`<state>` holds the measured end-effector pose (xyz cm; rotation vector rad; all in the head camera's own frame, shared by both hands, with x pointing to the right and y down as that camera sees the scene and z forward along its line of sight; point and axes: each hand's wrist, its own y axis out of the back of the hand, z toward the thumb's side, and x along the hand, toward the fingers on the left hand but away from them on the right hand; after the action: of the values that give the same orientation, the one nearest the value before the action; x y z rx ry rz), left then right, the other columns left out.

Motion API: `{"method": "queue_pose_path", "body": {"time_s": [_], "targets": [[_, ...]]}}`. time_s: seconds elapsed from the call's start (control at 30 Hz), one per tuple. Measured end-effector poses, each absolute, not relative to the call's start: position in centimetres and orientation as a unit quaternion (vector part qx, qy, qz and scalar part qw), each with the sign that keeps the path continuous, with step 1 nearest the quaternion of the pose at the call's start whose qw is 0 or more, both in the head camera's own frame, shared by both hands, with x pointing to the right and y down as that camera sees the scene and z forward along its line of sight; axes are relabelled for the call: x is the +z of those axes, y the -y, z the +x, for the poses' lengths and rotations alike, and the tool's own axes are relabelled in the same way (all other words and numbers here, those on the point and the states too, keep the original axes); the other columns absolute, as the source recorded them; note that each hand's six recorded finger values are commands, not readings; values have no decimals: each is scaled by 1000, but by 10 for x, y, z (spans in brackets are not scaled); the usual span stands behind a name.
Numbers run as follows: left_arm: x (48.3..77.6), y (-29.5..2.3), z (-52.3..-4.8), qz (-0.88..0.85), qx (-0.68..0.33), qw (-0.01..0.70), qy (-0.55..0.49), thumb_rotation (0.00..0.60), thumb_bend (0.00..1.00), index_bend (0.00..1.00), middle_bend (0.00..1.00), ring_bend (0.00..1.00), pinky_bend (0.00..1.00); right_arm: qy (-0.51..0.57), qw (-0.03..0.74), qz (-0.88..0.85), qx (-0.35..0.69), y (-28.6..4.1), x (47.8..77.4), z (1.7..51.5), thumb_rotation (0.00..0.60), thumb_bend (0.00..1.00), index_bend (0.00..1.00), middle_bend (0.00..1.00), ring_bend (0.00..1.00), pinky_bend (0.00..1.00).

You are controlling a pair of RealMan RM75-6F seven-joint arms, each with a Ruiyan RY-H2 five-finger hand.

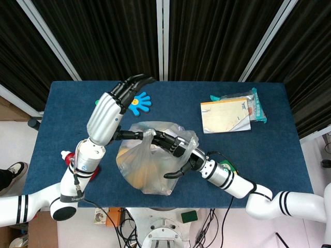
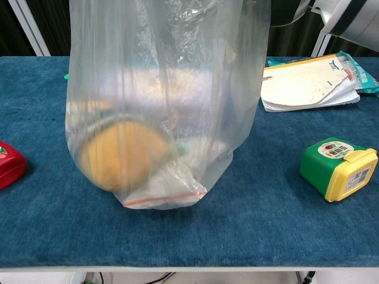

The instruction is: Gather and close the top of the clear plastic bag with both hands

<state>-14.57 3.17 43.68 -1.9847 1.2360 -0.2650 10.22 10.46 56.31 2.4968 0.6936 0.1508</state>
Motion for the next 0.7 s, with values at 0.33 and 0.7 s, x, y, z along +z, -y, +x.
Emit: {"method": "queue_pose_path", "body": {"time_s": [0.33, 0.7], "targets": [[434, -30, -144, -777, -110, 387, -483, 600, 12, 71, 167, 105, 221, -243, 254, 934, 55, -107, 558, 86, 600, 106, 147, 83, 0, 18], [427, -36, -132, -781, -106, 397, -470, 600, 12, 71, 167, 105, 221, -250, 245, 936, 44, -97, 556, 77, 600, 106, 133, 78, 0, 14]]}}
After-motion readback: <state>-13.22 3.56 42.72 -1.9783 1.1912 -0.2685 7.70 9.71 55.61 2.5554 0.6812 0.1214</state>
